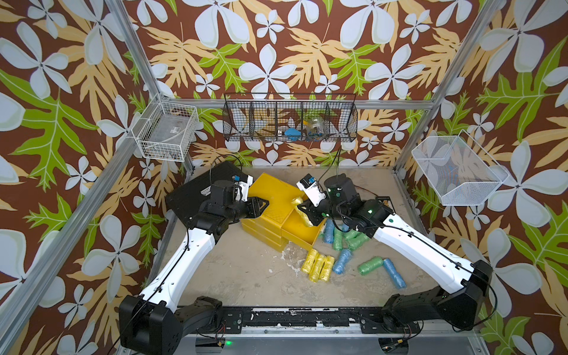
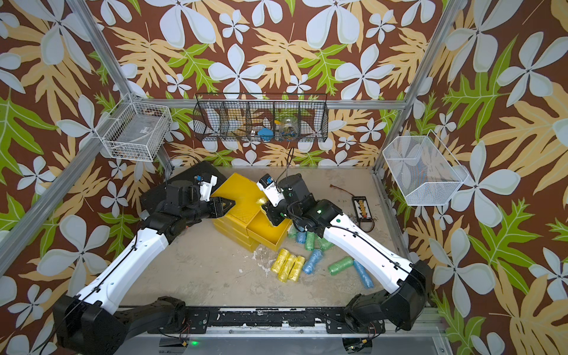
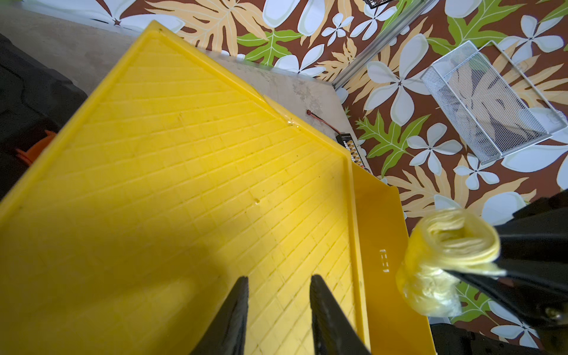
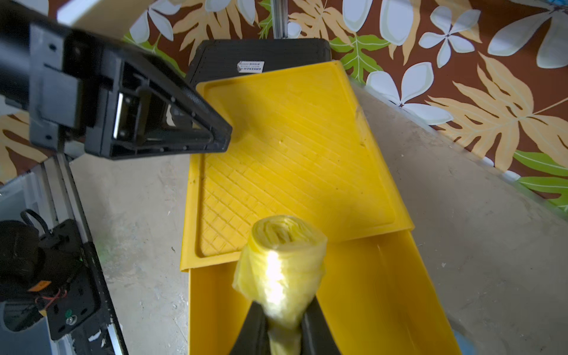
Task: Sort the rolls of trash bags by color and place them into the drawer
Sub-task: Place the roll of trash bags in the drawer.
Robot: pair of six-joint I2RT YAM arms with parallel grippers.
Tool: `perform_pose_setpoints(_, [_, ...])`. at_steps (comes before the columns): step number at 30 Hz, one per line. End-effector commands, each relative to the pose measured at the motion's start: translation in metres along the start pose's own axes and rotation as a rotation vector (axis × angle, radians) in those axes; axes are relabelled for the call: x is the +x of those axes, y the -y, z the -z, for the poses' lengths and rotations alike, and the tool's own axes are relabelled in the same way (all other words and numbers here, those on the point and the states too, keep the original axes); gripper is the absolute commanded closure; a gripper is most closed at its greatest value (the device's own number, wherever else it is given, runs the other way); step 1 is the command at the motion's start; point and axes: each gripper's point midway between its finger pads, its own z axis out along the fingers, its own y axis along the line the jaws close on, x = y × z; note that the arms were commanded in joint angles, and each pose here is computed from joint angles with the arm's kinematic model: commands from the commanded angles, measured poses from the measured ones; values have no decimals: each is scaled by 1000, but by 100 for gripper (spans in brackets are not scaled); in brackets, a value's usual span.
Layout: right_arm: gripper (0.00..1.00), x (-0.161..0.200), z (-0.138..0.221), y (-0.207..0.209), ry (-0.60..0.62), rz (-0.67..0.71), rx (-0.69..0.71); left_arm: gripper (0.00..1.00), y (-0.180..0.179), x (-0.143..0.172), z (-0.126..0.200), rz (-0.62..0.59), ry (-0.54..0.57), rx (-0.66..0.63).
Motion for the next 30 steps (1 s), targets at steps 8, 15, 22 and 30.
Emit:
perform_pose_setpoints(8, [87, 33, -5, -7, -74, 117, 13, 63, 4, -15, 0, -15, 24, 25])
perform_pose_setpoints(15, [79, 42, -13, -16, -110, 134, -4, 63, 0, -18, -4, -15, 26, 10])
perform_pose_setpoints(22, [53, 22, -3, -13, -36, 94, 36, 63, -3, -20, -4, -20, 26, -8])
perform_pose_setpoints(30, [44, -8, 48, -1, 120, -14, 120, 63, -6, -24, -3, -32, 38, -38])
